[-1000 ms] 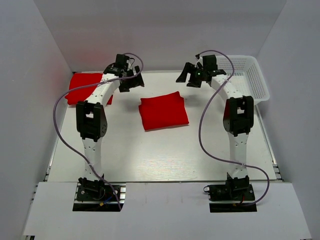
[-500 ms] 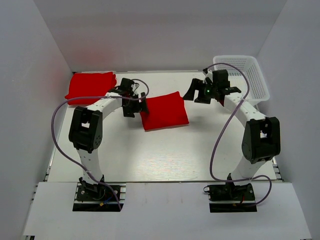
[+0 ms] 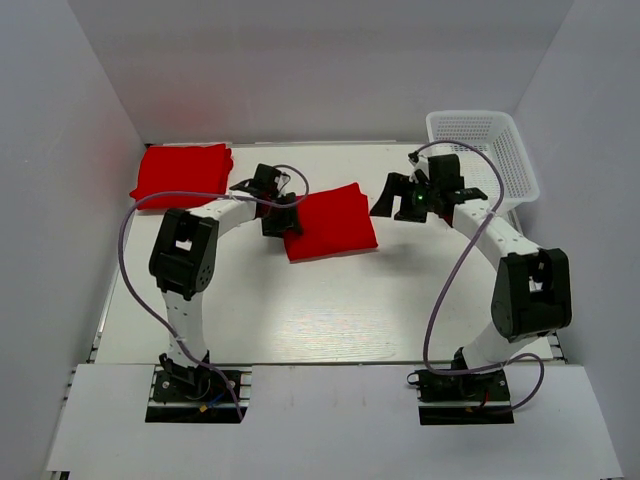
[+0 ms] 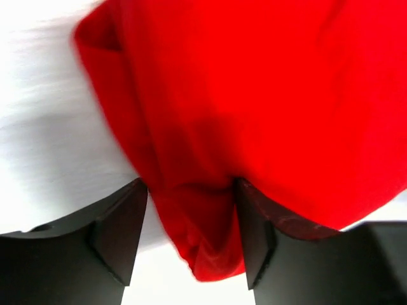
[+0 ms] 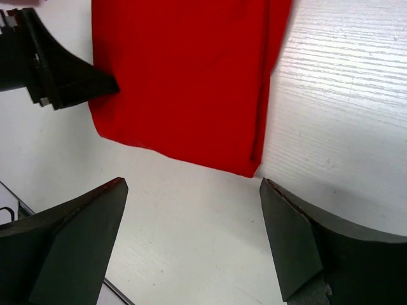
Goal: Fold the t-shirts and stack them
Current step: Put the neatly folded tshirt into the corner of the board with the left arm
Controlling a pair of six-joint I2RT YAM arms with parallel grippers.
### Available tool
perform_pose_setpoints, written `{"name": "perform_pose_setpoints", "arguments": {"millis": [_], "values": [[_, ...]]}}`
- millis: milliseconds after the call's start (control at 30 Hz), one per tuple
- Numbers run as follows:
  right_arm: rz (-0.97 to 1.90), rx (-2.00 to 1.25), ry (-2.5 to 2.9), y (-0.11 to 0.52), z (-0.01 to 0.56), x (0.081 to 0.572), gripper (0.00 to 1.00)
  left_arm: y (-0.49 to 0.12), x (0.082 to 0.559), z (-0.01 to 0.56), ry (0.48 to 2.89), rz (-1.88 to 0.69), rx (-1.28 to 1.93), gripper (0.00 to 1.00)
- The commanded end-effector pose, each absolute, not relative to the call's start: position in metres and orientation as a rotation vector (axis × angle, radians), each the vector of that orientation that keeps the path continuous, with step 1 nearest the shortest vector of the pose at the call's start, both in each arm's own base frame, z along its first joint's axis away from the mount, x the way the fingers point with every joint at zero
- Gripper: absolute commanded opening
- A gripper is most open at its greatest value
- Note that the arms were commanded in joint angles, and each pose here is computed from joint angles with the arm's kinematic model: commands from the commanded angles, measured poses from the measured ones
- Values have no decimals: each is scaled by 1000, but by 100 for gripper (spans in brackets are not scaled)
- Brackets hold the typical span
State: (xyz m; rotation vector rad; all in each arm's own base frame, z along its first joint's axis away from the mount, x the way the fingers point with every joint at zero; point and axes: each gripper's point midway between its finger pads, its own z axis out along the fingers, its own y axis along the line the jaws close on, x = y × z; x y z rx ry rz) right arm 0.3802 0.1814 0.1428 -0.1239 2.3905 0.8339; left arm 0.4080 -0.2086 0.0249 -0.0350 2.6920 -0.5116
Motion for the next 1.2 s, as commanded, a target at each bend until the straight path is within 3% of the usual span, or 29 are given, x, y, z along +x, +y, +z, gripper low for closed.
{"name": "perform_pose_setpoints", "arguments": {"millis": [0,133,200,267,767,1167], "values": [[811,-165,2315,178,165,375,90,-204,393,-15,2794,-413,-29,66],[780,-161,2312,172,164,365,90,-210,410,-18,2767,-384,38,53],[760,-169,2291,168,173,359,90,-216,431,-12,2735,-376,128,35],[721,-158,2308,161,168,356,90,-205,442,-8,2740,-292,176,0],[588,-148,2297,140,174,340,90,-168,513,129,2296,-57,658,0],[551,-94,2298,134,186,340,90,-92,546,197,2240,193,607,0]]}}
